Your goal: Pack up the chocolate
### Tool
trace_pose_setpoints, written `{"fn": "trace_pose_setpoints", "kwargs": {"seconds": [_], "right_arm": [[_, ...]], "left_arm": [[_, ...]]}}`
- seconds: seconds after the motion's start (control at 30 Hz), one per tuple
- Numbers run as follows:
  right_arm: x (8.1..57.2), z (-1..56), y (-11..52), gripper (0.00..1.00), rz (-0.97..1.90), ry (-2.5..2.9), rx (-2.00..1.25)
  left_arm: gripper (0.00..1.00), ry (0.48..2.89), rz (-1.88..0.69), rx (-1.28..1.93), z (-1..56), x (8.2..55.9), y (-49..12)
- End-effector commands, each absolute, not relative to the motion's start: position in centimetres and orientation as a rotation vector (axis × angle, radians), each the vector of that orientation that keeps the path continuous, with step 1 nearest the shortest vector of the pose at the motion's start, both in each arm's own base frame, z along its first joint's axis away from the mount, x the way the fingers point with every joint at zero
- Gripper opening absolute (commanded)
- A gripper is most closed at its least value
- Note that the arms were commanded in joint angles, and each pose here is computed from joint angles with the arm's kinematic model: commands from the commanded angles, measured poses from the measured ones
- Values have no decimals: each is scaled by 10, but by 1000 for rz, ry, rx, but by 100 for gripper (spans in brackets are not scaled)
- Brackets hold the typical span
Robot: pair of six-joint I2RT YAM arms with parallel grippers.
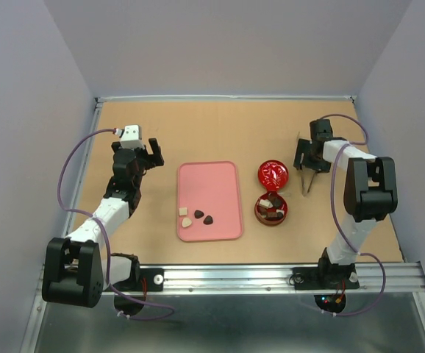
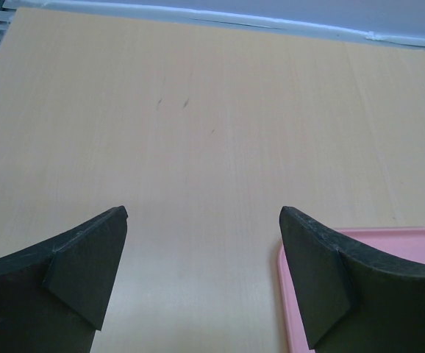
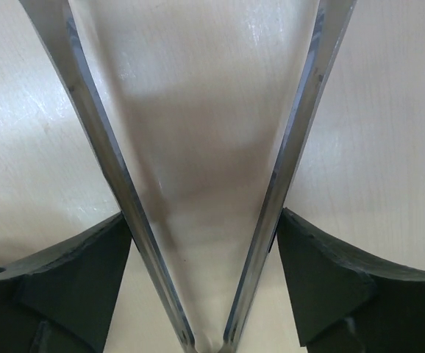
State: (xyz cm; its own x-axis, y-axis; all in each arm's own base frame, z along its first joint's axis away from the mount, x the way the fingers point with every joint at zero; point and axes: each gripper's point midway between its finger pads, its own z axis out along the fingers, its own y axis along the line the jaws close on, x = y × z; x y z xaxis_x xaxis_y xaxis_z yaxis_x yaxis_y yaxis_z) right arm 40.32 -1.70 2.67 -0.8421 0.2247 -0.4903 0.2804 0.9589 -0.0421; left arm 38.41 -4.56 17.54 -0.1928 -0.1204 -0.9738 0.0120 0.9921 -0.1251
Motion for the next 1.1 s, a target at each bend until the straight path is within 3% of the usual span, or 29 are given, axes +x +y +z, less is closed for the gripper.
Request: {"fn": "trace_pose_setpoints", "kwargs": {"seconds": [0.0, 0.27, 0.47, 0.7, 1.07], "right_arm": [[417, 55, -20, 87, -139, 2509, 362], [416, 133, -20, 92, -95, 2320, 355], [410, 176, 26, 90, 210, 2236, 165], [405, 123, 57, 84, 415, 2378, 79], [396, 84, 73, 84, 541, 2480, 36]], "left_arm": [[96, 1685, -114, -86, 204, 393, -43], [96, 1678, -128, -92, 207, 393, -45], [96, 1684, -173, -50, 207, 395, -55], [95, 1688, -265, 65, 209, 393, -77], [95, 1696, -365, 177, 205, 392, -99]]}}
